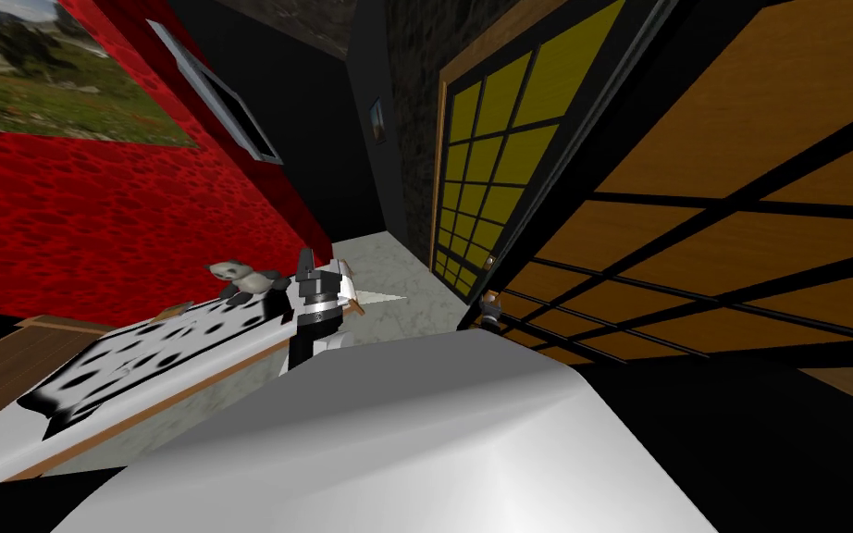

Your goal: Pull the door open

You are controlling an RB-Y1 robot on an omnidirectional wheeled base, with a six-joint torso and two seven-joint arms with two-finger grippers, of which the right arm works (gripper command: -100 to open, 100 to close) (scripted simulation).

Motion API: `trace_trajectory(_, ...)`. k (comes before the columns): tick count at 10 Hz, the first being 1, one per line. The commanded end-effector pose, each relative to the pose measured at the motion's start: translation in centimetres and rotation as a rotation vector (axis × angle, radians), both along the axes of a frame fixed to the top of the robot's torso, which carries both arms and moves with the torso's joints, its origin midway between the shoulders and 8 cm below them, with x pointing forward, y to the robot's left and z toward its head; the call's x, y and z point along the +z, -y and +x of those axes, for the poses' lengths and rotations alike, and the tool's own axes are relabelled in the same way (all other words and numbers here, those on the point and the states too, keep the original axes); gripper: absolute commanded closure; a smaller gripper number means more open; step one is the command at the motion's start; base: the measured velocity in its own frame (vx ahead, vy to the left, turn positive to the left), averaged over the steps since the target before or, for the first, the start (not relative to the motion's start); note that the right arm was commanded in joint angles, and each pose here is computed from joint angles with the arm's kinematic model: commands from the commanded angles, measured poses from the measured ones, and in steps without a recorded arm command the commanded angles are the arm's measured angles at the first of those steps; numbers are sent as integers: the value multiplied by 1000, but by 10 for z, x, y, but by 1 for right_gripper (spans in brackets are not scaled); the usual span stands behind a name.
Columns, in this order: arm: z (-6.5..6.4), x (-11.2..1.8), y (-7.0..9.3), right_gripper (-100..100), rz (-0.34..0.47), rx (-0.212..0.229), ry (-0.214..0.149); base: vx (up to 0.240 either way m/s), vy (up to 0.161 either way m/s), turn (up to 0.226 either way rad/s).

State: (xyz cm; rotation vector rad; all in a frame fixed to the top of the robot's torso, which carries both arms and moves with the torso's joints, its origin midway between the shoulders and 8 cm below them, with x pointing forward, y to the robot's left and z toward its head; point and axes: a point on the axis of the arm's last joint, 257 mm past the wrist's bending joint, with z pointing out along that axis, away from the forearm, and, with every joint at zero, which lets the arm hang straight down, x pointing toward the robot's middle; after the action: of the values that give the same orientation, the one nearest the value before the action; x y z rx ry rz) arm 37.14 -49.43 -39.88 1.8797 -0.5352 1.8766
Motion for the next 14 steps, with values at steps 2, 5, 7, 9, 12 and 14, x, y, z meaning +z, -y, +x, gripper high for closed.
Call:
trace_trajectory(2,-13,1,18,-100,3,1,-1,165,-22,4)
trace_trajectory(5,-10,0,13,100,1,1,-1,8,-3,-3)
trace_trajectory(7,-10,0,13,100,1,1,-1,-12,0,8)
trace_trajectory(9,-10,0,13,100,1,1,-1,0,0,0)
trace_trajectory(12,-1,1,-1,100,8,53,2,-181,3,60)
trace_trajectory(14,5,1,-11,100,14,86,4,-210,9,55)
